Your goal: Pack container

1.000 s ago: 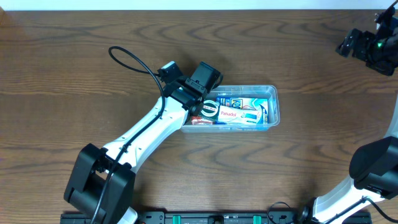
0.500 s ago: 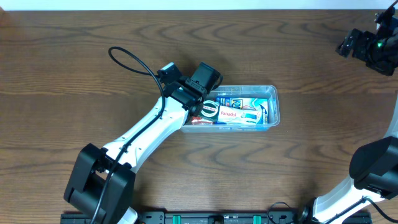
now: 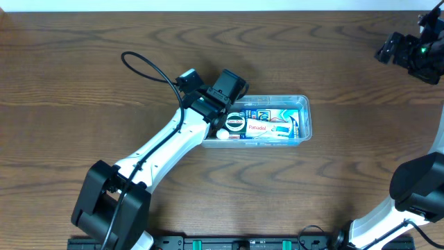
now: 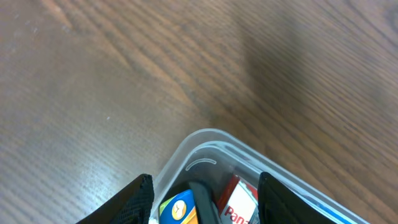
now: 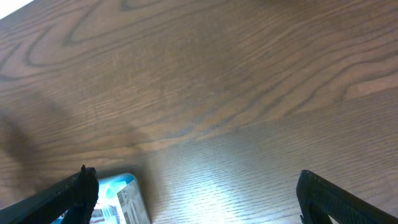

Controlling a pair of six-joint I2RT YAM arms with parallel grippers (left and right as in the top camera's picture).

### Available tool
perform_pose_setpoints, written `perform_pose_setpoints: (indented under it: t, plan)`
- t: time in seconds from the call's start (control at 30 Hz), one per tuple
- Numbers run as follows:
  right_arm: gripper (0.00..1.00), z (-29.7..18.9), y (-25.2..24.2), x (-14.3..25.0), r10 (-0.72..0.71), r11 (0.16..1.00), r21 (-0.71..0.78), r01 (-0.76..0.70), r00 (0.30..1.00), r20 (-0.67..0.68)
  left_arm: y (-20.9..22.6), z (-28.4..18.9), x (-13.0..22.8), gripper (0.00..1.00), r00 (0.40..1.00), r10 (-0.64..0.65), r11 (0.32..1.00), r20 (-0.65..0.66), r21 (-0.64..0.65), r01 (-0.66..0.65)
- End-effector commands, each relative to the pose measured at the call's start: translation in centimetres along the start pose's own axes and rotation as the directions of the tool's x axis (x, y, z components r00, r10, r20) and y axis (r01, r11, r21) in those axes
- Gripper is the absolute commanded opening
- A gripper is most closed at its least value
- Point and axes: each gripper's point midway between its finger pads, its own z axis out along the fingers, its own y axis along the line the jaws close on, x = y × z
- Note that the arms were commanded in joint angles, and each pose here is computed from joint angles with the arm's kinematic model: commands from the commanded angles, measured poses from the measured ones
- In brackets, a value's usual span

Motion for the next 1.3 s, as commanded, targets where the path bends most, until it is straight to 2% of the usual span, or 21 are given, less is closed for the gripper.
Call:
perform_pose_setpoints:
  t: [0.0,0.17,0.3,0.43,0.5,0.57,0.67,0.73,0.8,0.87,0.97,1.27]
  plan:
    - [0.99,-1.4,0.2,-0.6,0.0,1.0,-0.006,0.0,0.999,0.039,-0.4,-1.0,-1.5,0.55,0.994,0.095,0.995,0.045,0.017,-0.096]
    - [0.99,-1.4,0.3,-0.6,-0.001,1.0,-0.006,0.001,0.999,0.039,-0.6,-2.6,-2.5,0.55,0.992,0.1,0.993,0.072,0.053,-0.104]
    - [0.99,-1.4,0.3,-0.6,-0.001,1.0,-0.006,0.001,0.999,0.039,-0.9,-4.0,-3.1,0.55,0.976,0.197,0.975,0.091,0.088,-0.205]
    - [0.99,-1.4,0.3,-0.6,-0.001,1.0,-0.006,0.001,0.999,0.039,-2.1,-6.0,-2.3,0.55,0.875,0.475,0.854,0.095,0.19,-0.484]
    - [0.99,-1.4,0.3,-0.6,-0.001,1.0,-0.006,0.001,0.999,0.039,-1.8,-7.5,-2.0,0.55,0.834,0.544,0.802,0.097,0.232,-0.55]
    - [0.99,-1.4,0.3,-0.6,-0.001,1.0,-0.006,0.001,0.999,0.039,-0.6,-9.3,-1.8,0.56,0.821,0.566,0.784,0.082,0.255,-0.566]
    - [0.99,-1.4,0.3,-0.6,-0.001,1.0,-0.006,0.001,0.999,0.039,2.1,-12.2,-2.0,0.66,0.805,0.588,0.769,0.081,0.255,-0.587]
    - [0.99,-1.4,0.3,-0.6,-0.001,1.0,-0.006,0.001,0.999,0.039,4.4,-14.8,-2.4,0.73,0.766,0.633,0.726,0.117,0.254,-0.639]
    - [0.99,-1.4,0.3,-0.6,-0.001,1.0,-0.006,0.001,0.999,0.039,6.4,-17.5,-2.9,0.86,0.736,0.654,0.691,0.174,0.26,-0.675]
    - [0.99,-1.4,0.3,-0.6,-0.001,1.0,-0.006,0.001,0.999,0.039,8.6,-20.2,-3.4,0.93,0.724,0.645,0.672,0.244,0.27,-0.69]
    - [0.99,-1.4,0.3,-0.6,-0.001,1.0,-0.006,0.001,0.999,0.039,11.1,-23.6,-4.1,0.98,0.734,0.586,0.673,0.344,0.297,-0.677]
    - [0.99,-1.4,0.3,-0.6,-0.001,1.0,-0.006,0.001,0.999,0.039,18.0,-31.4,-5.2,0.98,0.742,0.319,0.682,0.59,0.4,-0.612]
